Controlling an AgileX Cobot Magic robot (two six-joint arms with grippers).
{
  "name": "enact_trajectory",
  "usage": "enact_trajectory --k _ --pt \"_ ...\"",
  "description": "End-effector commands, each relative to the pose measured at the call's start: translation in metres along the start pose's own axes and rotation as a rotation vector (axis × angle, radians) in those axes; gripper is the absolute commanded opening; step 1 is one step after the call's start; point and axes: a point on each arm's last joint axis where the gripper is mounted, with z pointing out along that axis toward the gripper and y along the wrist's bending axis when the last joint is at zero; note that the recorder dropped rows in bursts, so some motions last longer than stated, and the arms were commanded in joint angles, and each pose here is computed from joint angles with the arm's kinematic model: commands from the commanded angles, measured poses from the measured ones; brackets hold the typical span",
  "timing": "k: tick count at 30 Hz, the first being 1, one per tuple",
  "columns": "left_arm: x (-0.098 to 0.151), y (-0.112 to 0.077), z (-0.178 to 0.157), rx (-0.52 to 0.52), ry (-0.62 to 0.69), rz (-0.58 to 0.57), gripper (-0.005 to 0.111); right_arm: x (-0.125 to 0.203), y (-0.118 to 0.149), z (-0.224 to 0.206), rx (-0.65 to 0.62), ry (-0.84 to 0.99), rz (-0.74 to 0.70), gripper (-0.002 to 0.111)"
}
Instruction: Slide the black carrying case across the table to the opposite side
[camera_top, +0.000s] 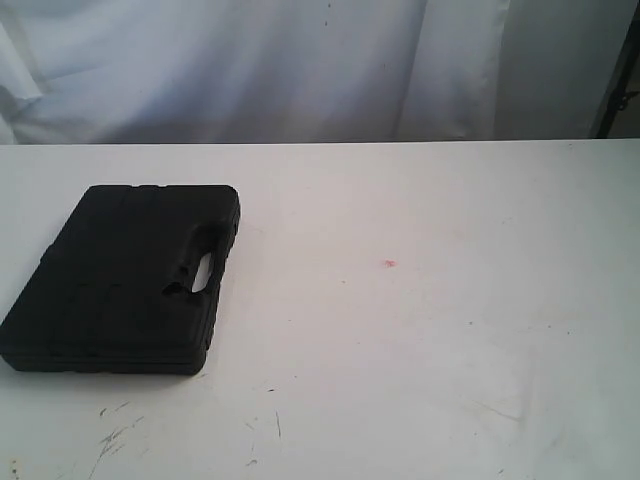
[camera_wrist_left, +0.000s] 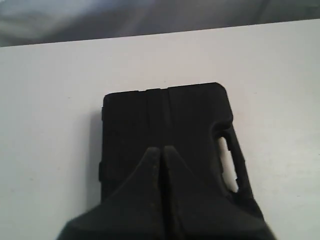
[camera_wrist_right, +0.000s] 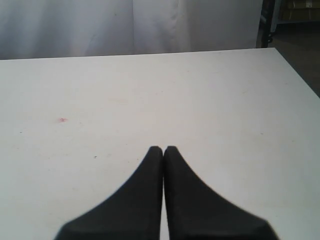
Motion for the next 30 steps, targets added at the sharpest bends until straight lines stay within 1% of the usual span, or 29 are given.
enact_trajectory --k 1,3,7,11,13,15,17,19,23,26,30 --pt "-0.005 -0.006 0.004 0.065 -0.021 -0.057 0.0 0.0 0.0 0.0 0.007 -0.012 0.001 0.0" --pt "-0.006 -0.007 0.009 0.086 -0.008 -0.064 0.0 0.0 0.0 0.0 0.007 -0.012 0.001 0.0" --pt "-0.008 -0.011 0.029 0.157 0.098 -0.093 0.0 0.0 0.0 0.0 0.007 -0.012 0.001 0.0" --pt "-0.015 -0.026 0.048 0.204 0.166 -0.044 0.0 0.0 0.0 0.0 0.007 -0.012 0.001 0.0" --pt "-0.017 -0.035 0.058 0.207 0.195 -0.031 0.0 0.0 0.0 0.0 0.007 -0.012 0.001 0.0" --pt "-0.019 -0.043 0.067 0.185 0.223 -0.025 0.0 0.0 0.0 0.0 0.007 -0.012 0.001 0.0" --pt "-0.019 -0.051 0.078 0.168 0.265 -0.012 0.0 0.0 0.0 0.0 0.007 -0.012 0.001 0.0" --pt "-0.018 -0.061 0.09 0.173 0.312 -0.014 0.0 0.0 0.0 0.0 0.007 -0.012 0.001 0.0" --pt "-0.011 -0.078 0.111 0.186 0.374 -0.032 0.0 0.0 0.0 0.0 0.007 -0.012 0.001 0.0" --pt "-0.003 -0.089 0.127 0.169 0.417 -0.02 0.0 0.0 0.0 0.0 0.007 -0.012 0.001 0.0" --pt "0.003 -0.101 0.145 0.179 0.473 -0.004 0.0 0.0 0.0 0.0 0.007 -0.012 0.001 0.0"
